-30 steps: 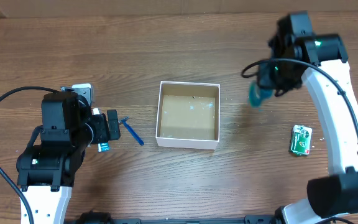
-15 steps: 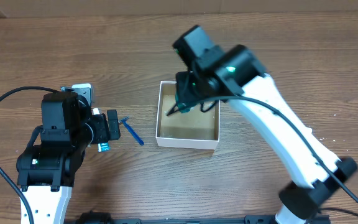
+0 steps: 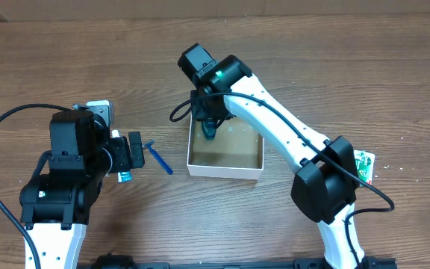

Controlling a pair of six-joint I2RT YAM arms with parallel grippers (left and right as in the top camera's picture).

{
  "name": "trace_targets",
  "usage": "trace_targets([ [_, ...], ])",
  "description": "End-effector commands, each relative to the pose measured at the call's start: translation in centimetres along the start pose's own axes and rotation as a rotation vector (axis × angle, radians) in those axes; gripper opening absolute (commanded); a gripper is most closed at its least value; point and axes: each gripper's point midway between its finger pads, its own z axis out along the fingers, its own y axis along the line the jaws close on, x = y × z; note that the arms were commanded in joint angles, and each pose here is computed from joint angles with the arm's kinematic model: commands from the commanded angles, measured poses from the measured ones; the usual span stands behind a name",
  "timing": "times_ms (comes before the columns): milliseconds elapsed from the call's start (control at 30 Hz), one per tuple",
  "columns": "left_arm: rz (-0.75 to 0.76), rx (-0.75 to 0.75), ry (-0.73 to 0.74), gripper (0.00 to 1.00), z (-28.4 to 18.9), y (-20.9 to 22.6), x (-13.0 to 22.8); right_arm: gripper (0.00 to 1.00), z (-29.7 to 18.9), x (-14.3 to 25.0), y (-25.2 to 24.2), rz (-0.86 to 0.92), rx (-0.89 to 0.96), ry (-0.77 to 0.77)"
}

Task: Pack container
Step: 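Carry the bottle into the white box and release it upright, then move the right gripper to the green Dettol soap and grasp it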

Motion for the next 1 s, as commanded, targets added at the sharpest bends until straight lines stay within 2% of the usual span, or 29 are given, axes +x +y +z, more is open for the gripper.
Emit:
trace_targets([
  [0,-0.013,0.012,-0.027,1.00,-0.7,-0.3,-0.9,0.41,-1.0,-0.6,0.5,0.010,-0.023,-0.035],
  [33,-0.013,0.012,-0.027,1.00,-0.7,-0.3,-0.9,0.59,-1.0,-0.6,0.6,0.009,-0.026,-0.033],
  [67,-0.013,0.012,-0.027,1.00,-0.7,-0.3,-0.9,0.66,-1.0,-0.5,0.7,0.008,-0.032,-0.030],
  [200,-0.013,0.012,-0.027,1.00,-0.7,-0.3,-0.9,0.73,-1.3,-0.5,0.7,0.005,-0.032,-0.029],
  [300,-0.013,0.012,-0.026,1.00,-0.7,-0.3,-0.9,0.79,-3.6,-0.7,0.7,-0.020,-0.044,-0.050],
  [433,-0.013,0.012,-0.027,1.00,-0.7,-0.3,-0.9,0.83,-9.5,-1.5,0.1,-0.023,-0.060,-0.149],
  [467,-0.013,0.012,-0.027,1.00,-0.7,-0.3,-0.9,0.86,-11.4,-1.9,-0.2,-0.023,-0.065,-0.190],
  [500,-0.013,0.012,-0.027,1.00,-0.7,-0.3,-0.9,0.96,-13.3,-2.2,-0.7,-0.016,-0.065,-0.232],
  [533,-0.013,0.012,-0.026,1.00,-0.7,-0.3,-0.9,1.00,-15.8,-2.6,-1.6,-0.001,-0.061,-0.291],
  [667,-0.013,0.012,-0.026,1.00,-0.7,-0.2,-0.9,1.00,-23.5,-3.4,-7.1,0.107,-0.053,-0.463],
  [733,-0.013,0.012,-0.027,1.00,-0.7,-0.3,-0.9,1.00,-25.7,-3.0,-12.4,0.245,-0.013,-0.483],
  [833,-0.013,0.012,-0.026,1.00,-0.7,-0.3,-0.9,1.00,-26.4,-1.2,-21.2,0.490,0.093,-0.424],
  [967,-0.013,0.011,-0.025,1.00,-0.6,-0.2,-0.8,1.00,-25.4,1.8,-28.3,0.639,0.163,-0.297],
])
